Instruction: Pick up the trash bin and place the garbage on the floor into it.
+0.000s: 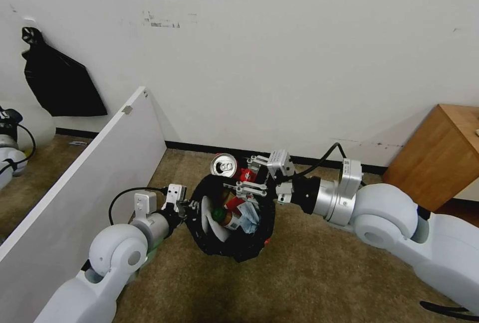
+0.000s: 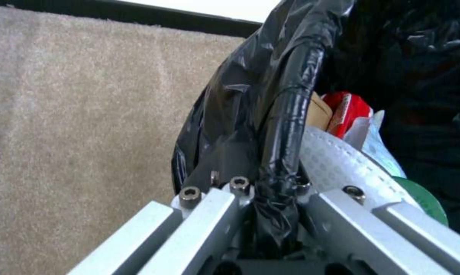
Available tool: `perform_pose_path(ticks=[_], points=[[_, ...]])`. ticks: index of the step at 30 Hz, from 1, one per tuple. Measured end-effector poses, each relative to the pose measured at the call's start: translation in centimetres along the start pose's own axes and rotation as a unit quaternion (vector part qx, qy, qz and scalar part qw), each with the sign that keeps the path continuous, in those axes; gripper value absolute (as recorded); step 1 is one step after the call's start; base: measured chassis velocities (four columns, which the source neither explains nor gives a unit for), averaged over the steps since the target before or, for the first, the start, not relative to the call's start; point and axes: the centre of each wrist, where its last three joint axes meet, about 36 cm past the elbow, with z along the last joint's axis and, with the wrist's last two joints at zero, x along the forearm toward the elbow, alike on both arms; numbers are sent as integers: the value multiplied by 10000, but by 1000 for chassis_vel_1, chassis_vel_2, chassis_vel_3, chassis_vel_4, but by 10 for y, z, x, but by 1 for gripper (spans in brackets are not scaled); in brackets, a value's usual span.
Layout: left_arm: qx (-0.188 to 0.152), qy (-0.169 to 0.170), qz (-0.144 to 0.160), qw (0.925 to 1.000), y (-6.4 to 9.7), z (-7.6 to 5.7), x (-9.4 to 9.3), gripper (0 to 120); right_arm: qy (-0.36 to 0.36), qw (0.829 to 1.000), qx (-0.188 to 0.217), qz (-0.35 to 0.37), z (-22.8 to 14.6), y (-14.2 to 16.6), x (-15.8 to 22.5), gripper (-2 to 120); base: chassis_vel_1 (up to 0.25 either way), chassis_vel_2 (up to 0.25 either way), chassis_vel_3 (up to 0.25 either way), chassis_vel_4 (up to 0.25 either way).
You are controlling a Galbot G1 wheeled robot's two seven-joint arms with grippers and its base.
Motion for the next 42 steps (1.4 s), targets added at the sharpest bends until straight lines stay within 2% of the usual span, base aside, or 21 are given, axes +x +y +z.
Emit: perform_pose_path(ticks=[13, 31, 33, 34, 36, 38, 39, 41, 42], points=[[-6, -15, 14, 10000, -4, 5, 6, 0, 142, 9999, -71, -34, 15, 8, 0, 42, 0, 0, 0, 0], [2, -36, -9, 10000, -8, 9, 9, 0, 219, 9997, -44, -95, 18, 14, 5, 42, 0, 0, 0, 0], [7, -46, -8, 10000, -8, 9, 9, 0, 222, 9997, -34, -99, 18, 14, 6, 54, 0, 0, 0, 0], [7, -46, -8, 10000, -8, 9, 9, 0, 222, 9997, -34, -99, 18, 14, 6, 54, 0, 0, 0, 0], [9, -58, -11, 10000, -8, 9, 9, 0, 229, 9997, -33, -93, 18, 14, 7, 64, 0, 0, 0, 0], [10, -62, -10, 10000, -8, 9, 9, 0, 231, 9997, -35, -92, 19, 14, 7, 67, 0, 0, 0, 0], [11, -73, -10, 10000, -8, 8, 9, 0, 232, 9997, -46, -92, 20, 15, 7, 74, 0, 0, 0, 0], [12, -77, -10, 10000, -8, 8, 9, 0, 229, 9997, -47, -93, 20, 15, 7, 75, 0, 0, 0, 0], [12, -81, -13, 10000, -8, 8, 9, 0, 224, 9997, -59, -89, 21, 15, 6, 82, 0, 0, 0, 0]])
